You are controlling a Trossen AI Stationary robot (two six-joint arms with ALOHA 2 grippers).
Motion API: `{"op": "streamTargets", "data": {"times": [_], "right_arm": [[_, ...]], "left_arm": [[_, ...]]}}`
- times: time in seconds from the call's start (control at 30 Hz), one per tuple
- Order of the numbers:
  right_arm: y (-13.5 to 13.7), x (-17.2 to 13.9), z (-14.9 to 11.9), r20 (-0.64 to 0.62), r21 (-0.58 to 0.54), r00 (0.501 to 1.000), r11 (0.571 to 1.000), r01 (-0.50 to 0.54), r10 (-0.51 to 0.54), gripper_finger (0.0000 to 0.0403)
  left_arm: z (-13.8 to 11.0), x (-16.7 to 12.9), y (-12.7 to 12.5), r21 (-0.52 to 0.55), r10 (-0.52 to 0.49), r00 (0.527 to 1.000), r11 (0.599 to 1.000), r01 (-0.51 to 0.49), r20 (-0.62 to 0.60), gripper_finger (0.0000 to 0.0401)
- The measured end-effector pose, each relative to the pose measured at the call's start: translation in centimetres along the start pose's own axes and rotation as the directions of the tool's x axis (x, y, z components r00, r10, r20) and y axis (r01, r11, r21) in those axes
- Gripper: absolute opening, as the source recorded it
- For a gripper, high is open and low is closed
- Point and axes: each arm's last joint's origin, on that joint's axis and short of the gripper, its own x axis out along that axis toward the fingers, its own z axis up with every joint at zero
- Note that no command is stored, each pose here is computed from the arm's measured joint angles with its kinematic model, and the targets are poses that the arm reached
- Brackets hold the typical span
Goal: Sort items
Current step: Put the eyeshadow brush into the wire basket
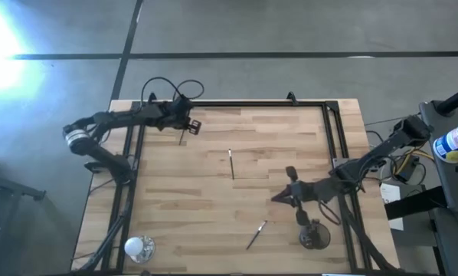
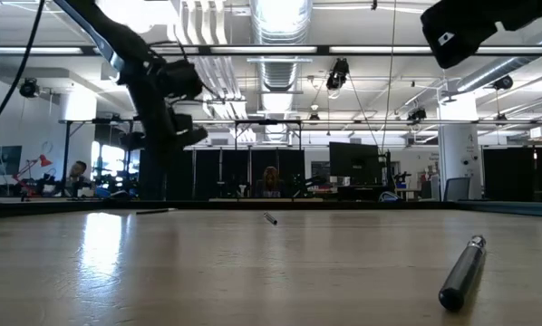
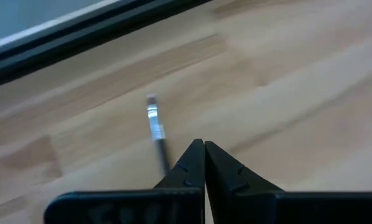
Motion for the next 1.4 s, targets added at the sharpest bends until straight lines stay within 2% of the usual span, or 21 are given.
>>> {"op": "streamTargets", "data": {"times": [0.17, 0.4, 0.6, 0.8, 0.9, 1.03, 1.13, 1.3, 1.4], "right_arm": [[0.0, 0.5, -0.1, -0.011, -0.035, 1.0, 0.999, 0.008, -0.009, 0.0008], [0.1, 0.6, 0.3, 0.014, -0.04, 1.0, 0.999, 0.006, -0.005, 0.0008], [0.1, 0.6, 0.3, 0.013, -0.041, 1.0, 0.999, 0.006, -0.006, 0.0008], [0.1, 0.6, 0.3, 0.014, -0.041, 1.0, 0.999, 0.008, -0.007, 0.0008], [0.1, 0.6, 0.3, 0.014, -0.041, 1.0, 0.999, 0.008, -0.007, 0.0008], [0.1, 0.6, 0.3, 0.014, -0.042, 1.0, 0.999, 0.008, -0.007, 0.0008], [0.1, 0.6, 0.2, 0.012, -0.043, 1.0, 0.999, 0.008, -0.008, 0.0008], [0.1, 0.6, 0.2, 0.01, -0.043, 1.0, 0.999, 0.009, -0.008, 0.0008], [0.1, 0.6, 0.2, 0.008, -0.044, 1.0, 0.999, 0.01, -0.009, 0.0008]], "left_arm": [[0.3, 2.3, 1.5, -0.019, 0.064, 0.996, 0.998, -0.066, -0.061, 0.0033], [1.4, 4.8, 1.2, 0.016, 0.125, 0.988, 0.992, -0.124, -0.086, 0.0106], [2.3, 7.2, 1.4, 0.006, 0.163, 0.979, 0.987, -0.163, -0.122, 0.0123], [2.6, 8.5, 1.7, -0.003, 0.177, 0.974, 0.984, -0.179, -0.138, 0.011], [2.6, 8.7, 1.7, 0.005, 0.173, 0.975, 0.985, -0.175, -0.14, 0.008], [2.5, 8.7, 1.7, 0.014, 0.171, 0.974, 0.985, -0.171, -0.145, 0.0018], [2.5, 8.5, 1.6, 0.025, 0.173, 0.975, 0.985, -0.171, -0.141, 0.0005], [2.4, 6.7, 0.9, 0.055, 0.168, 0.978, 0.985, -0.163, -0.12, 0.0001], [3.0, 4.2, -0.4, 0.055, 0.108, 0.994, 0.993, -0.107, -0.013, 0.0]]}}
